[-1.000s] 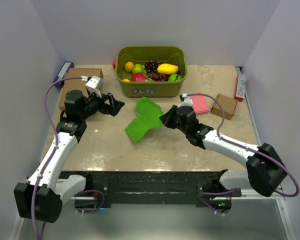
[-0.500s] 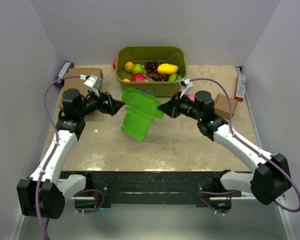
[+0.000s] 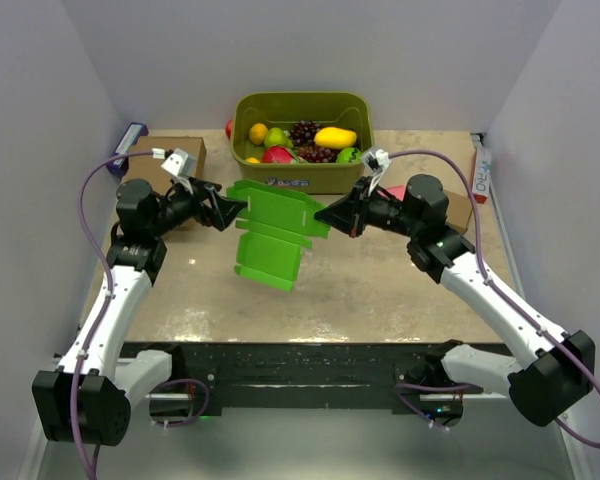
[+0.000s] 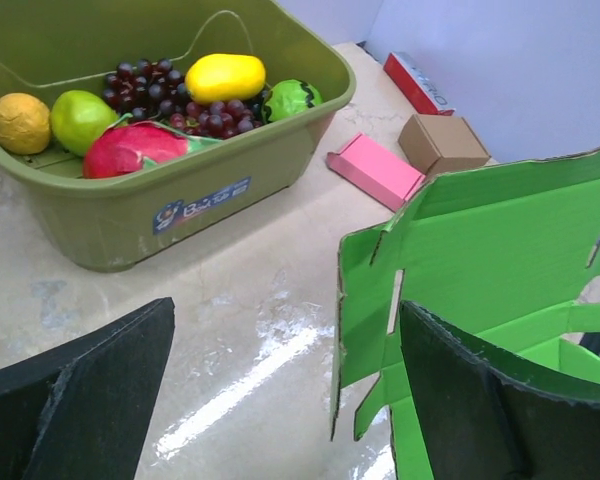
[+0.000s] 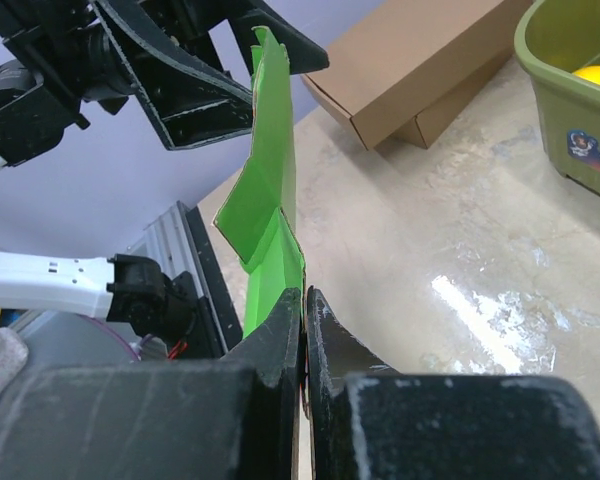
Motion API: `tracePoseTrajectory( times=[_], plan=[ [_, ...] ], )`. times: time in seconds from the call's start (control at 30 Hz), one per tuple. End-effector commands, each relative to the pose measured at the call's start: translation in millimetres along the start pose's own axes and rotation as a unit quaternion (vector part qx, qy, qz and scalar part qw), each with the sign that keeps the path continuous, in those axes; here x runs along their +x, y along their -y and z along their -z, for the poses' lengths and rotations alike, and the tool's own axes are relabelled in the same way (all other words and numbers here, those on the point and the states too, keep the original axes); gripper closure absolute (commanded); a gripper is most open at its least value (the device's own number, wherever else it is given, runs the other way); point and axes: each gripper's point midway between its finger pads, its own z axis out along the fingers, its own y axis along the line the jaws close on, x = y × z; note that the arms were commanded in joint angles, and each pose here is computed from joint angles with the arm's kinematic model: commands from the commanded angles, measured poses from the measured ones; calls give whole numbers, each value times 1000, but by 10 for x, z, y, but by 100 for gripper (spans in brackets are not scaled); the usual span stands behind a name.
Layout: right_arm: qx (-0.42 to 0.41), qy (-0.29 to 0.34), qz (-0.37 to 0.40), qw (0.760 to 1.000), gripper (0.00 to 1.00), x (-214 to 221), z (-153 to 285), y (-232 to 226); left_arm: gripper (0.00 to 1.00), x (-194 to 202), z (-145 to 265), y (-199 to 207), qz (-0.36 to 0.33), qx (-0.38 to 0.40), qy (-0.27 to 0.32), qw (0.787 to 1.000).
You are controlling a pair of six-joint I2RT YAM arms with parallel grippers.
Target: Fold the paper box
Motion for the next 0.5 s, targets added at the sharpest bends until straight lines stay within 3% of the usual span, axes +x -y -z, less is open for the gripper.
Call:
tracePoseTrajectory(
  times=[0.0, 0.47],
  plan=[
    [-21, 12, 29, 999, 100, -186, 81, -178, 9, -91, -1, 150, -9, 48, 16, 999],
    [4, 10, 42, 999, 100, -221, 99, -105, 42, 70, -57, 258, 10, 106, -9, 994]
  ],
)
